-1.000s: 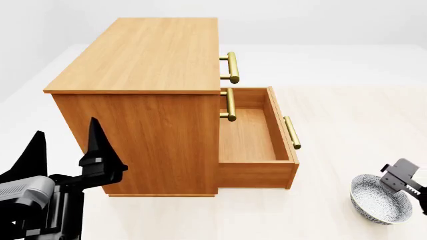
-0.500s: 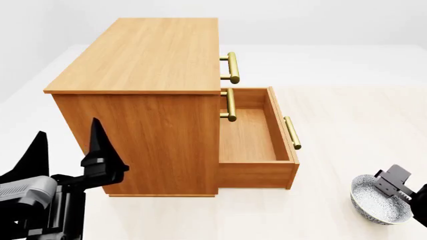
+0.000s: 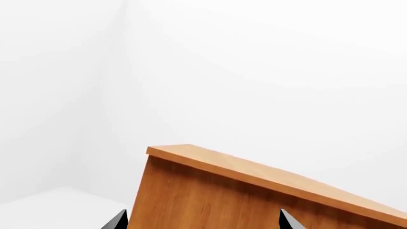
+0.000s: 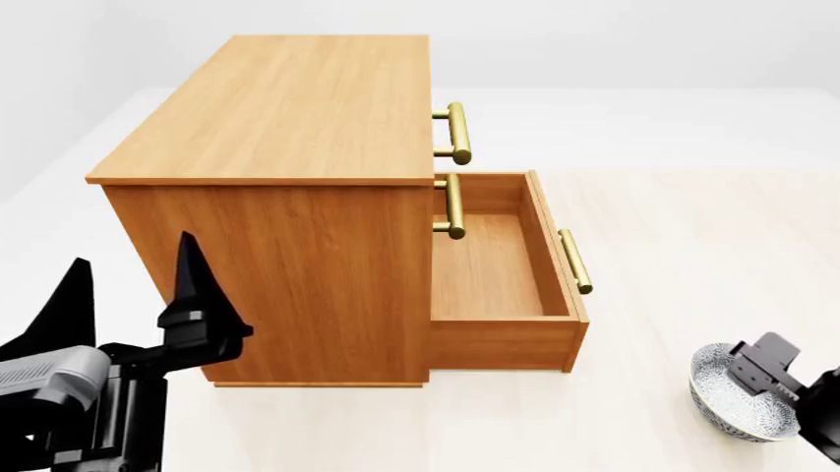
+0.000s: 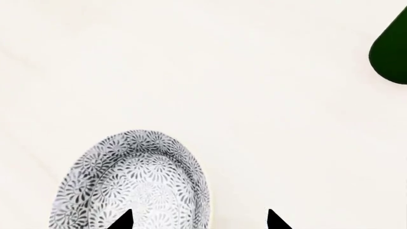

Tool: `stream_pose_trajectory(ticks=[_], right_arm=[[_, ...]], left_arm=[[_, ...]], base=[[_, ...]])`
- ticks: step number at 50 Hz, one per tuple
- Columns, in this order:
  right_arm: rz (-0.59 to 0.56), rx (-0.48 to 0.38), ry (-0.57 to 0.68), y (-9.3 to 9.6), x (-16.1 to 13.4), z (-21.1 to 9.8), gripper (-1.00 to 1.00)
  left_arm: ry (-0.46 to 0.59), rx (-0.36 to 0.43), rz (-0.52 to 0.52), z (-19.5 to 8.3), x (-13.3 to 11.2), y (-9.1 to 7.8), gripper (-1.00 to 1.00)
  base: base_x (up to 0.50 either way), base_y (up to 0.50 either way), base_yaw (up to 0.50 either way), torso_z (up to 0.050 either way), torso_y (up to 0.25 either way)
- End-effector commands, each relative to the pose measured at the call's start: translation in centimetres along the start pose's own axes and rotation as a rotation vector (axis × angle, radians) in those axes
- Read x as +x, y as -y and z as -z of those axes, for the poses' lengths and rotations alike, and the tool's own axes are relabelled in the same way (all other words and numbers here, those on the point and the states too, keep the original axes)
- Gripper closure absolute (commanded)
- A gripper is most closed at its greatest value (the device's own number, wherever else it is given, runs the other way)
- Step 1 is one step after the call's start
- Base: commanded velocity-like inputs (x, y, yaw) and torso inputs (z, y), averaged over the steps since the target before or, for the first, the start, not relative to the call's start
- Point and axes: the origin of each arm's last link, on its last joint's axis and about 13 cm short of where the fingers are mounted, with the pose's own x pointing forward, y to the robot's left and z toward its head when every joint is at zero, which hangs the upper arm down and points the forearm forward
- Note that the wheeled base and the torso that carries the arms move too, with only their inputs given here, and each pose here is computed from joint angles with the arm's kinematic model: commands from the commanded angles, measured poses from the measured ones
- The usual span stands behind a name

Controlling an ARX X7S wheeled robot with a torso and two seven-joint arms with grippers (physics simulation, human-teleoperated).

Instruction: Put the bowl on top of the cabinet.

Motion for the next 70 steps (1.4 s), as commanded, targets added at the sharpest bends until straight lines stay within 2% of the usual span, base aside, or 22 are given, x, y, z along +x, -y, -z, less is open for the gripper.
stream_pose_trajectory(ticks=[1,45,70], right_arm=[[0.010,0.011,-0.002,0.1,0.2,0.2,-1.00],[0.022,-0.009,-0.043,-0.8,2.1,1.9,-1.00],[0.018,-0.011,-0.070,-0.4,2.6,3.0,-1.00]], left_arm=[[0.001,-0.001,0.000,-0.1,0.0,0.0,-1.00],[0.004,-0.003,-0.003,-0.1,0.0,-0.1,-1.00],[0.004,-0.001,0.000,-0.1,-0.1,0.0,-1.00]], base=[[0.00,0.00,0.00,0.000,0.000],[0.00,0.00,0.00,0.000,0.000],[0.00,0.00,0.00,0.000,0.000]])
